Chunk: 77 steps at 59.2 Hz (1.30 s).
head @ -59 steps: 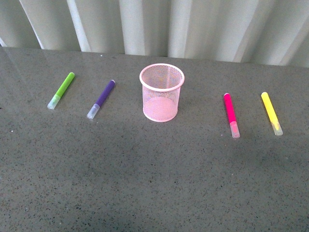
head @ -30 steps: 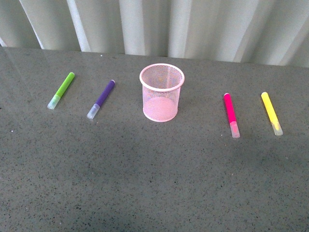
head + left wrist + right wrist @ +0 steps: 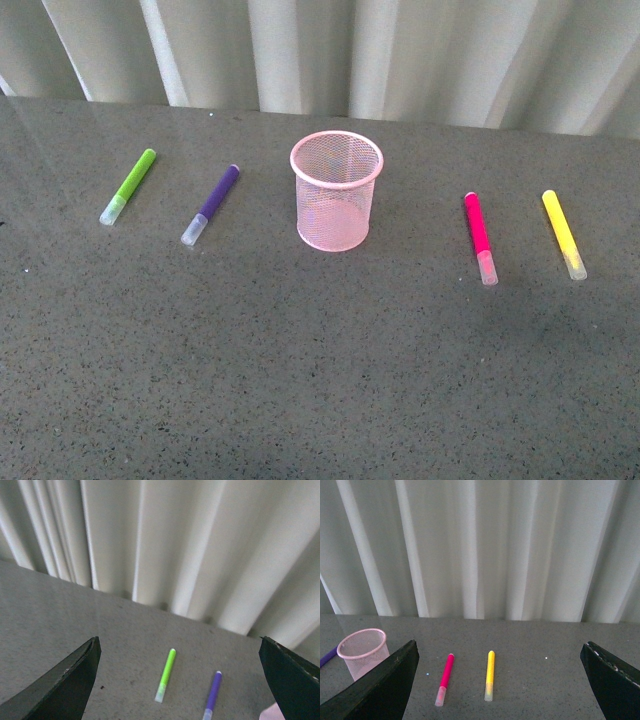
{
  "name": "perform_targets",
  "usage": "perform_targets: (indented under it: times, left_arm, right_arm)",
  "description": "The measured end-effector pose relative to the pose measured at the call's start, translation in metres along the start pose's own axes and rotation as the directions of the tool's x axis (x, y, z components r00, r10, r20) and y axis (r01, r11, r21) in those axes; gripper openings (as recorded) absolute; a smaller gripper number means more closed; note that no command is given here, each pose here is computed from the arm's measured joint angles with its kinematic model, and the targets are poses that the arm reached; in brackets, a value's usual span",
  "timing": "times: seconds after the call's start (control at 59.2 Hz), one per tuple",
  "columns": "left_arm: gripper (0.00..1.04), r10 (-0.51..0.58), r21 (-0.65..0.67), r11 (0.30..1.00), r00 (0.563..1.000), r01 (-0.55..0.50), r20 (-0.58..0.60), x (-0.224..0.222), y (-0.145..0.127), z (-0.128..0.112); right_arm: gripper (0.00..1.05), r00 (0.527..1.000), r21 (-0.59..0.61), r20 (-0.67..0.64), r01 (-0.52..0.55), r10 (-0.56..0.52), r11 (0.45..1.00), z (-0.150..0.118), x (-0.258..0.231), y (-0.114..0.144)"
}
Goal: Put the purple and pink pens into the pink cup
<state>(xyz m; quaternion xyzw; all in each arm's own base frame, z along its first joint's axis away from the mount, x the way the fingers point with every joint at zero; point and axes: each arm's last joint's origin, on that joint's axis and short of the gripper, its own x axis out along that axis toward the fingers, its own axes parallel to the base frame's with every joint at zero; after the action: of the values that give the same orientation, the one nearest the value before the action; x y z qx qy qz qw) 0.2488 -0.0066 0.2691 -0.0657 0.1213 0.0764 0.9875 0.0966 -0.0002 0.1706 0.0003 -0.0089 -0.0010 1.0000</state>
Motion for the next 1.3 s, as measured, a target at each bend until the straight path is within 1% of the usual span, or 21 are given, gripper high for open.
perform_targets:
  times: [0.017, 0.084, 0.118, 0.203, 0.27, 0.321, 0.355, 0.405, 0.473, 0.49, 0.591, 0.71, 0.845, 1.014, 1.301]
  left_arm:
    - [0.98, -0.024, 0.006, 1.0, 0.999, 0.025, -0.038, 0.01, -0.003, 0.001]
    - [0.98, -0.033, 0.028, 0.999, 0.991, 0.037, -0.128, 0.038, -0.01, 0.003]
    - [0.98, -0.059, 0.029, 0.997, 0.981, 0.066, -0.187, 0.056, -0.015, 0.005]
    - [0.98, -0.076, 0.061, 0.994, 0.962, 0.095, -0.264, 0.083, -0.026, 0.009]
    - [0.98, -0.109, 0.089, 0.985, 0.937, 0.146, -0.332, 0.106, -0.039, 0.012]
    - [0.98, -0.106, 0.117, 0.98, 0.921, 0.161, -0.374, 0.119, -0.046, 0.012]
    - [0.98, -0.096, 0.153, 0.973, 0.903, 0.174, -0.418, 0.132, -0.053, 0.01]
    - [0.98, -0.112, 0.164, 0.963, 0.872, 0.214, -0.476, 0.146, -0.06, 0.006]
    - [0.98, -0.105, 0.171, 0.959, 0.843, 0.227, -0.528, 0.16, -0.066, 0.0]
    - [0.98, -0.099, 0.175, 0.957, 0.827, 0.232, -0.553, 0.165, -0.07, -0.004]
    - [0.98, -0.071, 0.196, 0.949, 0.776, 0.245, -0.627, 0.183, -0.079, -0.022]
    - [0.98, -0.057, 0.201, 0.945, 0.733, 0.259, -0.678, 0.196, -0.087, -0.049]
    - [0.98, -0.069, 0.191, 0.939, 0.702, 0.285, -0.709, 0.206, -0.097, -0.075]
    - [0.98, -0.103, 0.166, 0.933, 0.679, 0.319, -0.727, 0.213, -0.108, -0.093]
    - [0.98, -0.089, 0.198, 0.916, 0.658, 0.349, -0.748, 0.232, -0.123, -0.115]
  right_arm:
    - [0.98, 1.0, 0.0, 0.0, 0.0, 0.0, 1.0, 0.0, 0.0, 0.0]
    - [0.98, 1.0, 0.0, 0.0, 0.0, 0.0, 1.0, 0.0, 0.0, 0.0]
    - [0.98, 1.0, 0.0, 0.0, 0.0, 0.0, 1.0, 0.0, 0.0, 0.0]
    - [0.98, 1.0, 0.0, 0.0, 0.0, 0.0, 1.0, 0.0, 0.0, 0.0]
    - [0.98, 1.0, 0.0, 0.0, 0.0, 0.0, 1.0, 0.0, 0.0, 0.0]
    - [0.98, 1.0, 0.0, 0.0, 0.0, 0.0, 1.0, 0.0, 0.0, 0.0]
    - [0.98, 1.0, 0.0, 0.0, 0.0, 0.0, 1.0, 0.0, 0.0, 0.0]
    - [0.98, 1.0, 0.0, 0.0, 0.0, 0.0, 1.0, 0.0, 0.0, 0.0]
    - [0.98, 1.0, 0.0, 0.0, 0.0, 0.0, 1.0, 0.0, 0.0, 0.0]
    - [0.98, 1.0, 0.0, 0.0, 0.0, 0.0, 1.0, 0.0, 0.0, 0.0]
    - [0.98, 1.0, 0.0, 0.0, 0.0, 0.0, 1.0, 0.0, 0.0, 0.0]
    - [0.98, 1.0, 0.0, 0.0, 0.0, 0.0, 1.0, 0.0, 0.0, 0.0]
    - [0.98, 1.0, 0.0, 0.0, 0.0, 0.0, 1.0, 0.0, 0.0, 0.0]
    - [0.98, 1.0, 0.0, 0.0, 0.0, 0.0, 1.0, 0.0, 0.0, 0.0]
    - [0.98, 1.0, 0.0, 0.0, 0.0, 0.0, 1.0, 0.0, 0.0, 0.0]
